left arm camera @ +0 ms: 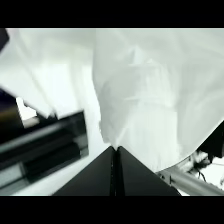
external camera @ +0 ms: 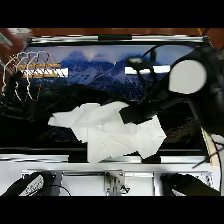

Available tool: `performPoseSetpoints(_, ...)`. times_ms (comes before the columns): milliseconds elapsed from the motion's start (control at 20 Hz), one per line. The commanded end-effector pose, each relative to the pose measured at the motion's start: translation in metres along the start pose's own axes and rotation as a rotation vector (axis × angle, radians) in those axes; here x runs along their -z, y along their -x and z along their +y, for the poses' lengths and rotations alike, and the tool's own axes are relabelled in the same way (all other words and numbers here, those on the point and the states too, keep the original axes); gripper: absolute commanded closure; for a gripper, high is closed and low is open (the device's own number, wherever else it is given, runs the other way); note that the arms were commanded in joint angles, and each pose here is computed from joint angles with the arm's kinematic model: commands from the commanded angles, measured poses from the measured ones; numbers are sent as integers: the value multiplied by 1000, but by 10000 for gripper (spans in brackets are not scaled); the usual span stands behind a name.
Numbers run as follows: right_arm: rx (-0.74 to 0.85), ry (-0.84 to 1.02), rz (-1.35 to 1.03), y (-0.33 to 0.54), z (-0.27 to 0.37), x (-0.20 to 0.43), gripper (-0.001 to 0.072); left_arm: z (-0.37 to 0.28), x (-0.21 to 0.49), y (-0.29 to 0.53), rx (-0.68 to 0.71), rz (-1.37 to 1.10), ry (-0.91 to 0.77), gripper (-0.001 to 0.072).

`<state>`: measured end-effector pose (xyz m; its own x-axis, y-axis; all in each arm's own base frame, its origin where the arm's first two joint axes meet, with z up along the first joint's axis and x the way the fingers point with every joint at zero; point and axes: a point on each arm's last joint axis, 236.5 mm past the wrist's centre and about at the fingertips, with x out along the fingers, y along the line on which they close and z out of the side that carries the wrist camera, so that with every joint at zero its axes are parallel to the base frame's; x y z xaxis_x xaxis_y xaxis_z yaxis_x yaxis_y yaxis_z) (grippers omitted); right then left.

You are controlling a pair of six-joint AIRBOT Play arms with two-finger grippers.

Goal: Fold the shirts.

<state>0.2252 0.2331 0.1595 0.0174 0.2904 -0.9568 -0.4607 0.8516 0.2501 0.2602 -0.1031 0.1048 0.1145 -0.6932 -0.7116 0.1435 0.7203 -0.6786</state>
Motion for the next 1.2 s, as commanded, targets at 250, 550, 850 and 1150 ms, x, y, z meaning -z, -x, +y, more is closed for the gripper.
performPoseSetpoints(250,-93,132,61,-83,11,-36,637,45,67,-74,114,212,196,663)
performPoseSetpoints(550,-69,21,86,-148,-29,-73,637,54,-18,-89,391,-42,372,663)
performPoseSetpoints(850,-82,-74,106,-146,-56,-74,637,104,-49,-108,420,-136,626,654)
performPoseSetpoints(1150,-103,-70,130,-145,-50,-69,637,70,-83,-33,509,-300,191,383)
